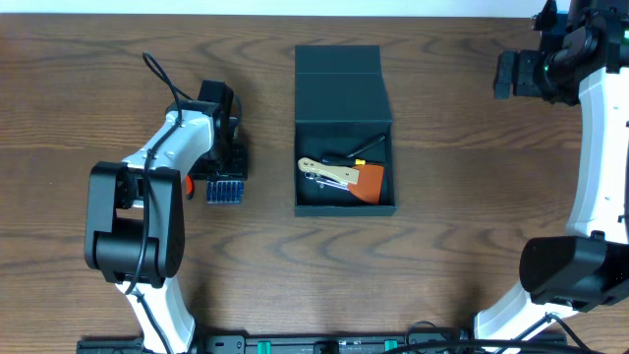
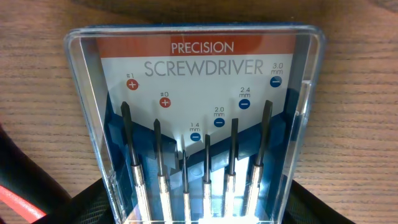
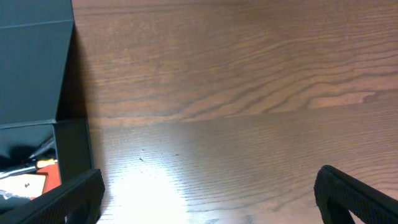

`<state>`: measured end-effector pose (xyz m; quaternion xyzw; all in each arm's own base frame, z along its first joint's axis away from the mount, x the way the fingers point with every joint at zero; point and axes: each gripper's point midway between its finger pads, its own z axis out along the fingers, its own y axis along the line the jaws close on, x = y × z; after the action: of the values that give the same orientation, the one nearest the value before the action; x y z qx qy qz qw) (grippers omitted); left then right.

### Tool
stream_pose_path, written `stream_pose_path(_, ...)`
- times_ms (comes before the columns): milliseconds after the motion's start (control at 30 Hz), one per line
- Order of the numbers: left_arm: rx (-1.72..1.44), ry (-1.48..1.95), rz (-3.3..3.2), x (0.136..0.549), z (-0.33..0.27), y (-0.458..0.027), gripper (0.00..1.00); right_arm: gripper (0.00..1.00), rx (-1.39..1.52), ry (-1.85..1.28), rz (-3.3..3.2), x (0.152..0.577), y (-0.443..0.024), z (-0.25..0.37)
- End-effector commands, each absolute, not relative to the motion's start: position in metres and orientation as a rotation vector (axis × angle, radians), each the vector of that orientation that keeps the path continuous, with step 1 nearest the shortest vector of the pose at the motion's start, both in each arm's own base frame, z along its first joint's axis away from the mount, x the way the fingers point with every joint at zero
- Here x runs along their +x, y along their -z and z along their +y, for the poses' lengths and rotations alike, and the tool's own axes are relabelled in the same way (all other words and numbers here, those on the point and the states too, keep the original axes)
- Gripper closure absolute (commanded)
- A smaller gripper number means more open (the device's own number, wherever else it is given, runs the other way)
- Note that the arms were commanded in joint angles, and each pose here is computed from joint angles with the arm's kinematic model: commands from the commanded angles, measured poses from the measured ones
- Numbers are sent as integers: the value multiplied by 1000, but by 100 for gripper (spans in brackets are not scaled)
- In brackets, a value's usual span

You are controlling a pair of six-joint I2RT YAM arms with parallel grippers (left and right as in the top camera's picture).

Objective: Pack container
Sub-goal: 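Lower the left gripper and close it on the screwdriver case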

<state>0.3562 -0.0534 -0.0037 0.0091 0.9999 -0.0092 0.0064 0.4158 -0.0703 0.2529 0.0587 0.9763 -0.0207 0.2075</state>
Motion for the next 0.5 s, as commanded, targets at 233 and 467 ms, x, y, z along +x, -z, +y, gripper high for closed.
stream_pose_path(233, 21, 66, 3124, 350, -57, -4, 48, 1, 145, 60, 2722, 414, -253, -70)
stream_pose_path(467, 23, 79, 3048, 350, -57, -42, 57, 1, 145, 60, 2723, 414, -252, -70)
